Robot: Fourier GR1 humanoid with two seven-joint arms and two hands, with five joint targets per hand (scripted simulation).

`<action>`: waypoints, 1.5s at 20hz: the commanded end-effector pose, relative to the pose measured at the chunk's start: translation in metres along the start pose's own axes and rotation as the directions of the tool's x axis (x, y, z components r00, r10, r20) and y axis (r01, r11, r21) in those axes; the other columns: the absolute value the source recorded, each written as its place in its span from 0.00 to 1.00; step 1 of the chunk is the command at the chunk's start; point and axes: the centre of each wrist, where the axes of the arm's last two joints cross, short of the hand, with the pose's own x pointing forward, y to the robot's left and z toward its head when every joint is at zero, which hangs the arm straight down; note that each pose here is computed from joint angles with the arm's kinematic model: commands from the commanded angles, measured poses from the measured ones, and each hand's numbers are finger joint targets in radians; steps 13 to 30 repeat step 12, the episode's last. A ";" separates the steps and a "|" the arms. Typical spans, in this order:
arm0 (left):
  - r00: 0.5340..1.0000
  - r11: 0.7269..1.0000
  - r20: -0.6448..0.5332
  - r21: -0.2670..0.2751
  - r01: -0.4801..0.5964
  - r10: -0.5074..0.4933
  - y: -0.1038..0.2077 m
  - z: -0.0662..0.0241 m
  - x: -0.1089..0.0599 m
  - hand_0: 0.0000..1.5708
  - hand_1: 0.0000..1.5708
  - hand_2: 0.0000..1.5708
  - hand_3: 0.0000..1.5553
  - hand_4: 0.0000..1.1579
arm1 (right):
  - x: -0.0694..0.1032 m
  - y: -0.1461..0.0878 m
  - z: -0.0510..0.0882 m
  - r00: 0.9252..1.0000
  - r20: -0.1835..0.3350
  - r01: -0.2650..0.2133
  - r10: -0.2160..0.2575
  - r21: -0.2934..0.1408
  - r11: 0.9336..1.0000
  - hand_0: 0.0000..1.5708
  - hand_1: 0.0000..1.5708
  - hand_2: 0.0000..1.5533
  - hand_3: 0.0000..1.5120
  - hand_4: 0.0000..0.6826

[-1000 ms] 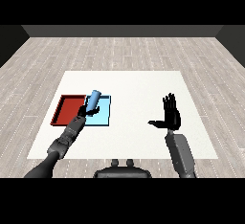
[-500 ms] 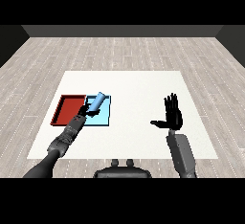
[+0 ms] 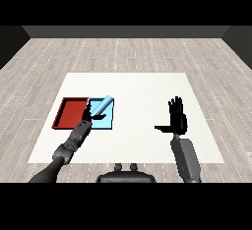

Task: Pick the blue can and put it in the blue box

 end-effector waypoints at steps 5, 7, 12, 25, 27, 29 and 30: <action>0.837 0.952 0.475 -0.003 -0.307 0.271 0.011 -0.0030 0.042 0.00 0.00 0.00 0.00 0.00 | 0.004 -0.009 0.004 1.000 0.015 0.020 -0.020 0.004 1.000 0.00 0.00 0.00 0.00 0.00; 0.769 0.939 0.556 -0.064 -0.339 0.315 0.003 0.0090 0.034 0.00 0.00 0.00 0.00 0.00 | 0.006 0.006 0.000 1.000 -0.008 -0.001 0.001 0.011 1.000 0.00 0.00 0.00 0.00 0.00; 0.604 0.882 0.654 -0.244 -0.402 0.456 -0.001 0.0393 0.017 0.00 0.00 0.00 0.00 0.00 | 0.007 -0.001 0.006 0.998 -0.041 -0.056 0.058 0.034 0.998 0.00 0.00 0.00 0.00 0.00; 0.604 0.882 0.654 -0.244 -0.402 0.456 -0.001 0.0393 0.017 0.00 0.00 0.00 0.00 0.00 | 0.007 -0.001 0.006 0.998 -0.041 -0.056 0.058 0.034 0.998 0.00 0.00 0.00 0.00 0.00; 0.604 0.882 0.654 -0.244 -0.402 0.456 -0.001 0.0393 0.017 0.00 0.00 0.00 0.00 0.00 | 0.007 -0.001 0.006 0.998 -0.041 -0.056 0.058 0.034 0.998 0.00 0.00 0.00 0.00 0.00; 0.604 0.882 0.654 -0.244 -0.402 0.456 -0.001 0.0393 0.017 0.00 0.00 0.00 0.00 0.00 | 0.007 -0.001 0.006 0.998 -0.041 -0.056 0.058 0.034 0.998 0.00 0.00 0.00 0.00 0.00; 0.604 0.882 0.654 -0.244 -0.402 0.456 -0.001 0.0393 0.017 0.00 0.00 0.00 0.00 0.00 | 0.007 -0.001 0.006 0.998 -0.041 -0.056 0.058 0.034 0.998 0.00 0.00 0.00 0.00 0.00</action>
